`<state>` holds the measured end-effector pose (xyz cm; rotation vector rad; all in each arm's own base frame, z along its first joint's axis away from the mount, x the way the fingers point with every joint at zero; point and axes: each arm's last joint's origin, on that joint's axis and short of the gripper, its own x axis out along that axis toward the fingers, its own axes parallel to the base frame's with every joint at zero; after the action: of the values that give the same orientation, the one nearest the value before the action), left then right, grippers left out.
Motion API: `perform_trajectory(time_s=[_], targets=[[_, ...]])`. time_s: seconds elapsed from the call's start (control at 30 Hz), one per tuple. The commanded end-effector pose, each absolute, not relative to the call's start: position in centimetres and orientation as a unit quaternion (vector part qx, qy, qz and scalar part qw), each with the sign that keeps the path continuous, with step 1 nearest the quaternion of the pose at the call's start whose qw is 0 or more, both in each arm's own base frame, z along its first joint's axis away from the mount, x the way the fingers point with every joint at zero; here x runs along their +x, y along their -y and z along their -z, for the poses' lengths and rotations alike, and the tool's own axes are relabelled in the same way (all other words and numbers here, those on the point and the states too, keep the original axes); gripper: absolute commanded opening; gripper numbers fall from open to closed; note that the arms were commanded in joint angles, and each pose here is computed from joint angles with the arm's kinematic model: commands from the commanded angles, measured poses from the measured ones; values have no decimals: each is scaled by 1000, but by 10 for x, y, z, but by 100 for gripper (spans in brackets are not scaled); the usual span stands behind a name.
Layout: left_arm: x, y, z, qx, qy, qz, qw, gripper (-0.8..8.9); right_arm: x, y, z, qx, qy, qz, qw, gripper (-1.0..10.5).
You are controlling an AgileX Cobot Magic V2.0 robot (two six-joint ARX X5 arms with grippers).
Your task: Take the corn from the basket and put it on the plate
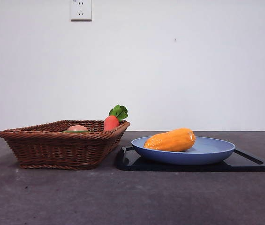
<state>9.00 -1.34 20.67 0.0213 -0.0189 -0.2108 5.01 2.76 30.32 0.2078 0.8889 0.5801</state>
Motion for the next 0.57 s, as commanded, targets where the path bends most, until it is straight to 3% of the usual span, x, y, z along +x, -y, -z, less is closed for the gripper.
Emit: perform_trajectory(time_s=[0.03,0.57], targets=[[91,13,-193,3,7,94,996,3,50,-28,-305,102,-419,-277,859,2],[96,10,-150,-23,-75,75,994,3,50,-28,-305,102,-418,-277,859,2]])
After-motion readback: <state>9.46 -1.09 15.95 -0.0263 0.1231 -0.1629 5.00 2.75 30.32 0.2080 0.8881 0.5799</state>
